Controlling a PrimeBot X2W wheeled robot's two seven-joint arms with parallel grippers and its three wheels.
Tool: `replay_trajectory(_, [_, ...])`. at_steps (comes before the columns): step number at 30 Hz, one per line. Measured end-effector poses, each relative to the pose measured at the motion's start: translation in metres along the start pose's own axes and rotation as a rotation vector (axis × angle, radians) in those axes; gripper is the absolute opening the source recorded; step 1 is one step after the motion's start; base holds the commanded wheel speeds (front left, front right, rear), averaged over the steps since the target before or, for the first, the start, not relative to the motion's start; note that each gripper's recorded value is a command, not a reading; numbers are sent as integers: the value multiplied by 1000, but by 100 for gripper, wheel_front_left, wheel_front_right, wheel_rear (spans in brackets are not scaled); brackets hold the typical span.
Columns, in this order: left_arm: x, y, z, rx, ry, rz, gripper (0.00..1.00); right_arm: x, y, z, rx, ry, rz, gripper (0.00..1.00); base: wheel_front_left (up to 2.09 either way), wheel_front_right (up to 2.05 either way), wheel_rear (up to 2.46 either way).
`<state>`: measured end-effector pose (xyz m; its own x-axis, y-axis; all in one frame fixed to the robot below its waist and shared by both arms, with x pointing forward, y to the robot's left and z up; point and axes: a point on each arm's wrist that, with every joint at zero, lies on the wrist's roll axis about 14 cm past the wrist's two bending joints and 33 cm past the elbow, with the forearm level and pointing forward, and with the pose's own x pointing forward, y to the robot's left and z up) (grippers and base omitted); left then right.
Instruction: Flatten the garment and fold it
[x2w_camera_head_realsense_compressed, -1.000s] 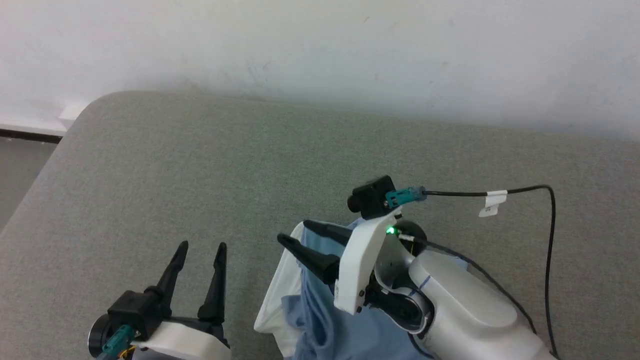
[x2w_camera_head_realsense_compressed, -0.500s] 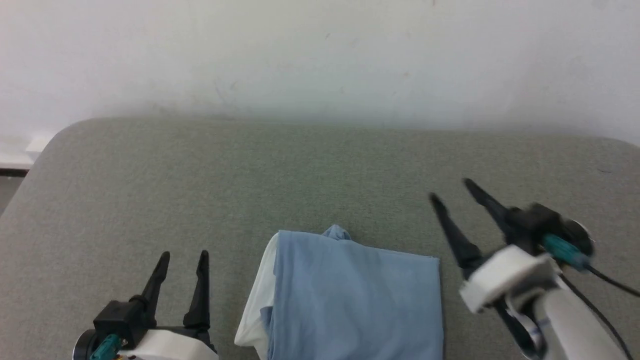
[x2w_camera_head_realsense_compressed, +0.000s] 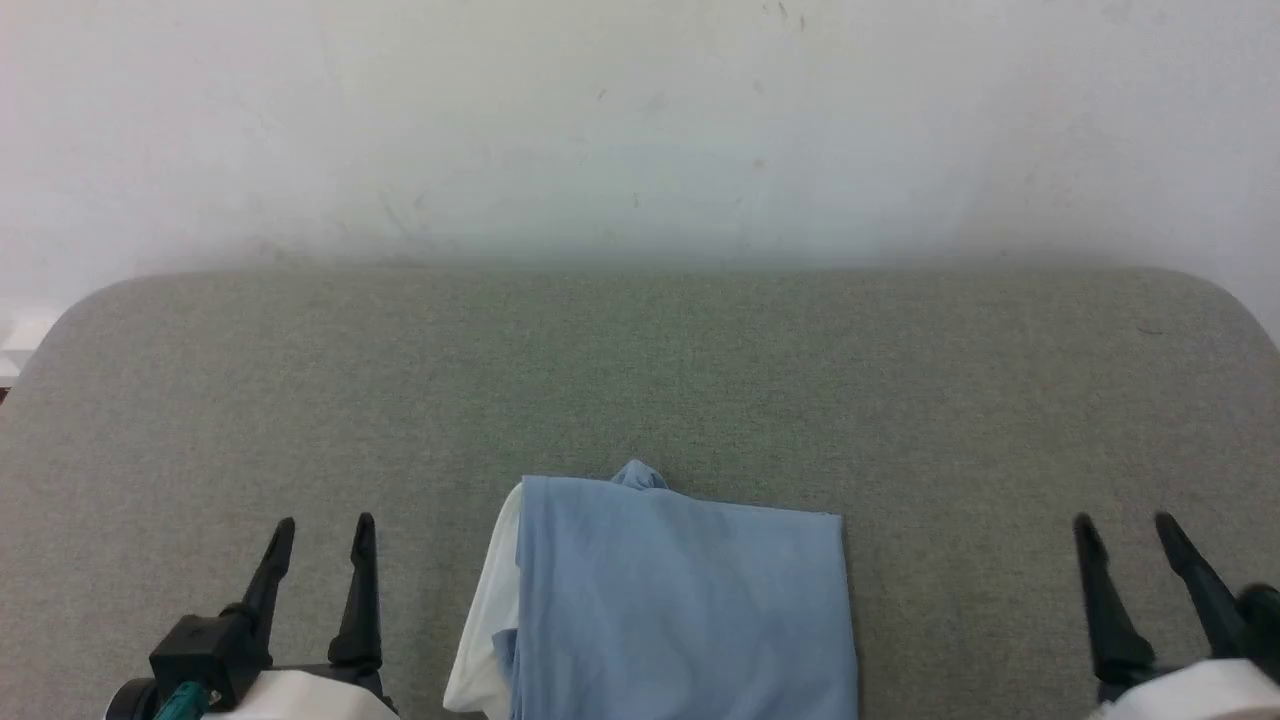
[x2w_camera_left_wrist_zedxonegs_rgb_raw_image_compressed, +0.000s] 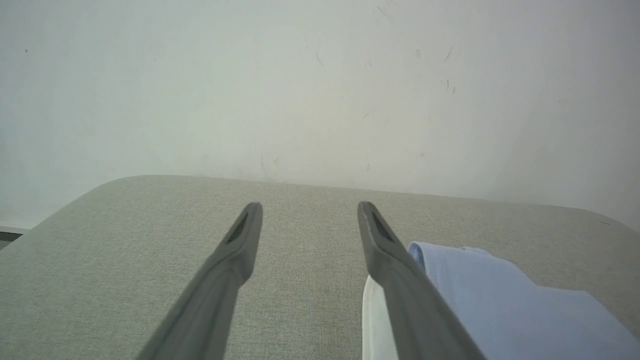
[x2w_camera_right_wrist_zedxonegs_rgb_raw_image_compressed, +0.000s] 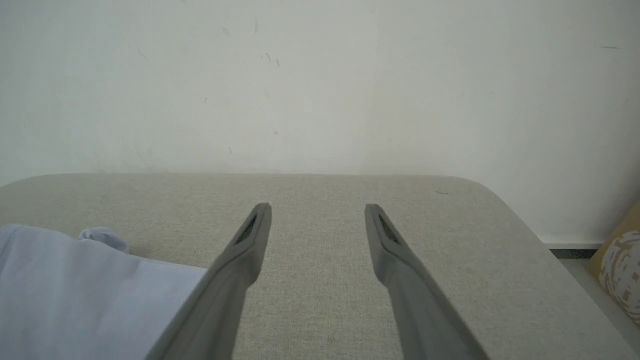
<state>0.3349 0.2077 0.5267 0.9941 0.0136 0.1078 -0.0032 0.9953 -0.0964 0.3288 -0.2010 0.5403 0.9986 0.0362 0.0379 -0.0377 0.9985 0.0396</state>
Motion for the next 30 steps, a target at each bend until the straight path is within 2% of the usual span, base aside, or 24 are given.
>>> replay_trajectory(2, [2, 1, -2, 5, 6, 1, 100, -13, -20, -20, 71, 82, -76, 100, 0, 0, 0])
replay_trajectory(3, [2, 1, -2, 5, 6, 1, 100, -13, -20, -20, 71, 82, -76, 100, 0, 0, 0])
replay_trajectory(4, [3, 0, -3, 5, 11, -3, 100, -21, -38, -41, 151, 170, -136, 100, 0, 0, 0])
replay_trajectory(7, [5, 0, -7, 6, 23, -5, 100, -36, -55, -84, 290, 354, -206, 100, 0, 0, 0])
replay_trajectory(8, [5, 0, -7, 6, 23, -5, 100, -36, -55, -84, 290, 354, -206, 100, 0, 0, 0])
replay_trajectory(9, [5, 0, -9, 5, 29, -5, 100, -43, -52, -112, 394, 492, -210, 100, 0, 0, 0])
replay_trajectory(10, [5, 0, -10, 4, 32, -3, 100, -46, -47, -125, 427, 566, -198, 100, 0, 0, 0])
replay_trajectory(11, [5, 0, -11, 3, 36, -2, 100, -47, -40, -134, 470, 623, -182, 100, 0, 0, 0])
replay_trajectory(12, [5, 0, -11, 3, 36, -2, 100, -47, -40, -134, 470, 623, -182, 100, 0, 0, 0])
replay_trajectory(13, [3, 1, -12, -1, 39, 0, 100, -43, -24, -142, 576, 692, -138, 100, 0, 0, 0])
replay_trajectory(15, [2, 2, -14, -2, 43, 3, 100, -39, -3, -150, 677, 770, -72, 100, 0, 0, 0])
replay_trajectory(16, [2, 2, -14, -2, 43, 3, 100, -39, -3, -150, 677, 770, -72, 100, 0, 0, 0])
replay_trajectory(17, [1, 2, -16, -5, 49, 7, 100, -36, 22, -157, 775, 841, 1, 100, 0, 0, 0])
replay_trajectory(20, [1, 3, -17, -12, 53, 10, 100, -23, 60, -156, 911, 876, 109, 100, 0, 0, 0])
replay_trajectory(24, [0, 3, -20, -19, 59, 14, 100, -12, 105, -156, 984, 939, 227, 100, 0, 0, 0])
replay_trajectory(27, [0, 4, -20, -24, 58, 18, 100, -9, 128, -160, 1009, 988, 276, 100, 0, 0, 0])
replay_trajectory(28, [0, 4, -20, -25, 59, 18, 100, -9, 132, -161, 1001, 998, 285, 93, 0, 0, 0])
replay_trajectory(29, [-1, 5, -20, -25, 60, 21, 100, -7, 136, -161, 992, 1003, 291, 30, 0, 0, 0])
replay_trajectory(30, [-1, 5, -20, -26, 59, 23, 100, -5, 138, -161, 988, 1002, 294, 0, 0, 0, 0])
